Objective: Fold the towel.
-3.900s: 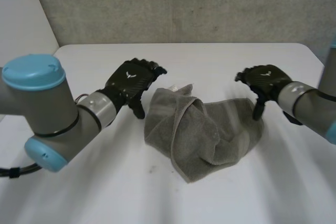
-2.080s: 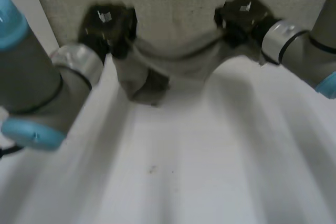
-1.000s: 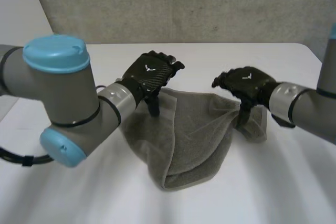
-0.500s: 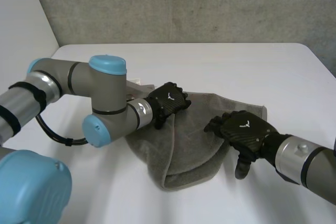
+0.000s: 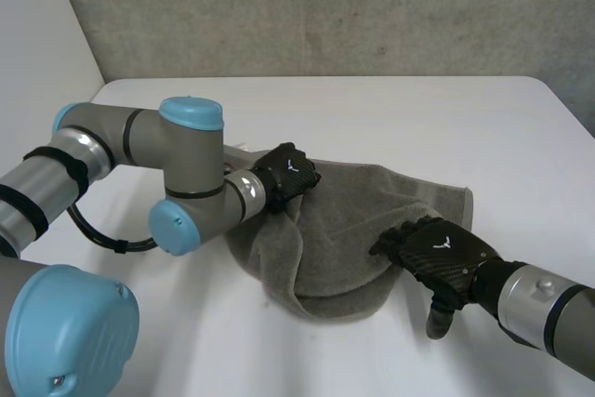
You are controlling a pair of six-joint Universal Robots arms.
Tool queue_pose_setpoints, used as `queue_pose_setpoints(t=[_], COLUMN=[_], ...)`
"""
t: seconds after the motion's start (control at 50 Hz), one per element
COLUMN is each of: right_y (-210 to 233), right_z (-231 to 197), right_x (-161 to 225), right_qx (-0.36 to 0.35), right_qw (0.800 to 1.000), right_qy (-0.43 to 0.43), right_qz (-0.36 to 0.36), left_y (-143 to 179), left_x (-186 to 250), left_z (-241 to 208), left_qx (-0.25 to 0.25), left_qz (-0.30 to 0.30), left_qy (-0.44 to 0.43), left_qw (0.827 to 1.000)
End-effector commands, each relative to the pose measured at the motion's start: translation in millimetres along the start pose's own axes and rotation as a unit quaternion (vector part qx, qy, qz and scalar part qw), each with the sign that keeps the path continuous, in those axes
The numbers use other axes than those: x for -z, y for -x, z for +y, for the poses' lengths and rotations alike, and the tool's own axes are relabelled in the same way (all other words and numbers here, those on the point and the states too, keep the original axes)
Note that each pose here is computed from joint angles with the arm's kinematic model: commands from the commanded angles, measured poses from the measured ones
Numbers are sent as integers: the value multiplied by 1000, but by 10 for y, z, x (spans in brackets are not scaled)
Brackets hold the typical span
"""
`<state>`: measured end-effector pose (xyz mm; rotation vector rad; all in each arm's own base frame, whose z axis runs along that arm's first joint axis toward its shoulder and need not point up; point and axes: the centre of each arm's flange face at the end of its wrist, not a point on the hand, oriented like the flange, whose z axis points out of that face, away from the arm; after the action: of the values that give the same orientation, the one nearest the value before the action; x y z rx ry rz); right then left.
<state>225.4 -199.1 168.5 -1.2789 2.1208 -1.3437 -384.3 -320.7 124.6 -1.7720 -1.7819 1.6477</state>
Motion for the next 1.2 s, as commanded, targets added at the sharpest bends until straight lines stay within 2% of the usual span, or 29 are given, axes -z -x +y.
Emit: queue_pose_setpoints(t=[0.02,0.48,0.58,0.68,0.72,0.74,0.8,0.84,0.86,0.9,0.92,0.96,1.04,1.2], right_y=[25,4,-19,-31,39,39,127,151,151,138,138,143,135,182], right_z=[32,86,87,82,68,68,77,96,96,101,101,92,48,35], right_x=[-33,-123,-153,-174,-185,-185,-206,-214,-214,-205,-205,-189,-143,-126], right_qx=[-5,-7,-26,-55,-56,-56,-50,-48,-48,-47,-47,-45,-40,-35], right_qw=[1000,1000,1000,998,998,998,998,999,999,999,999,999,999,999], right_qy=[2,3,-3,-10,-14,-14,-10,-6,-6,-5,-5,-6,-13,-12], right_qz=[-5,-7,-2,1,-9,-9,-22,-24,-24,-20,-20,-20,-14,-20], left_y=[115,123,135,234,447,448,601,757,758,906,906,990,956,804], left_x=[17,67,71,96,192,193,296,453,454,623,623,777,958,1162], left_z=[64,52,61,81,22,22,-40,-137,-138,-222,-222,-268,-291,-246], left_qx=[2,0,0,3,6,6,18,52,52,99,99,141,175,184], left_qz=[-25,-33,-39,-68,-111,-111,-142,-165,-165,-186,-186,-200,-200,-197], left_qy=[19,22,29,48,60,60,67,60,60,45,45,35,36,44], left_qw=[1000,999,999,996,992,992,987,983,983,976,976,969,963,962])
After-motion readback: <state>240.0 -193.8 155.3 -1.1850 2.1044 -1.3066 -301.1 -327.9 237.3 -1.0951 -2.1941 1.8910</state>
